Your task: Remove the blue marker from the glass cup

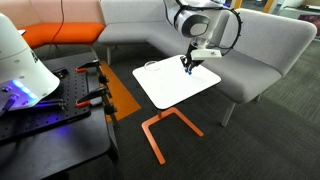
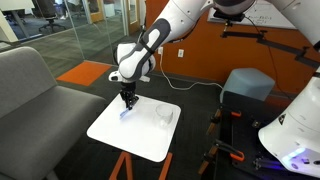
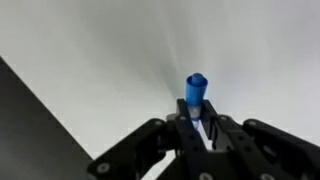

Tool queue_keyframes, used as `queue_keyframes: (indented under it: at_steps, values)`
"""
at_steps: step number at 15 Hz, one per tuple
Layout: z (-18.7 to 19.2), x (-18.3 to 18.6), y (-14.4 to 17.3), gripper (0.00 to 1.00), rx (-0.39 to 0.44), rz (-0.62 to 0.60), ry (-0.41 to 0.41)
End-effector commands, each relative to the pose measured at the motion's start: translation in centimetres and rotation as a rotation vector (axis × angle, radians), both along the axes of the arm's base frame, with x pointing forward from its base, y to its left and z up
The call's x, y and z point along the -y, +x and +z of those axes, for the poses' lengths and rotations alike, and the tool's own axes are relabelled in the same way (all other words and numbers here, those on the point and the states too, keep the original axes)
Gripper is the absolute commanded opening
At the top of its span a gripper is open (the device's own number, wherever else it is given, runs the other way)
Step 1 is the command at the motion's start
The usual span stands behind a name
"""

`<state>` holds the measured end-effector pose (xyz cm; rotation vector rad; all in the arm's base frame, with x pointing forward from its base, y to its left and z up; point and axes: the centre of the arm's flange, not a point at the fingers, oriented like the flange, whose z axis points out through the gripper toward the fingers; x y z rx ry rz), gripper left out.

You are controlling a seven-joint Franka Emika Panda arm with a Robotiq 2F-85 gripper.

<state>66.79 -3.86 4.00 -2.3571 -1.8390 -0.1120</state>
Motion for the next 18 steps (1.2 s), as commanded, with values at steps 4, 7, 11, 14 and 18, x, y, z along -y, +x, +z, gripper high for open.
queue_keyframes:
  at_steps: [4,7,11,14,18]
  values:
    - [-1.7,-1.9,1.8,0.15,-0.056,0.116,-0.225]
    - [-1.6,-3.8,1.3,0.52,-0.058,0.158,-0.305]
    - [-0.7,-5.6,0.9,0.81,-0.04,0.146,-0.336]
    - [1.8,-6.3,0.5,1.0,-0.017,0.11,-0.389]
    - [6.8,-7.0,-0.2,1.0,-0.006,0.053,-0.454]
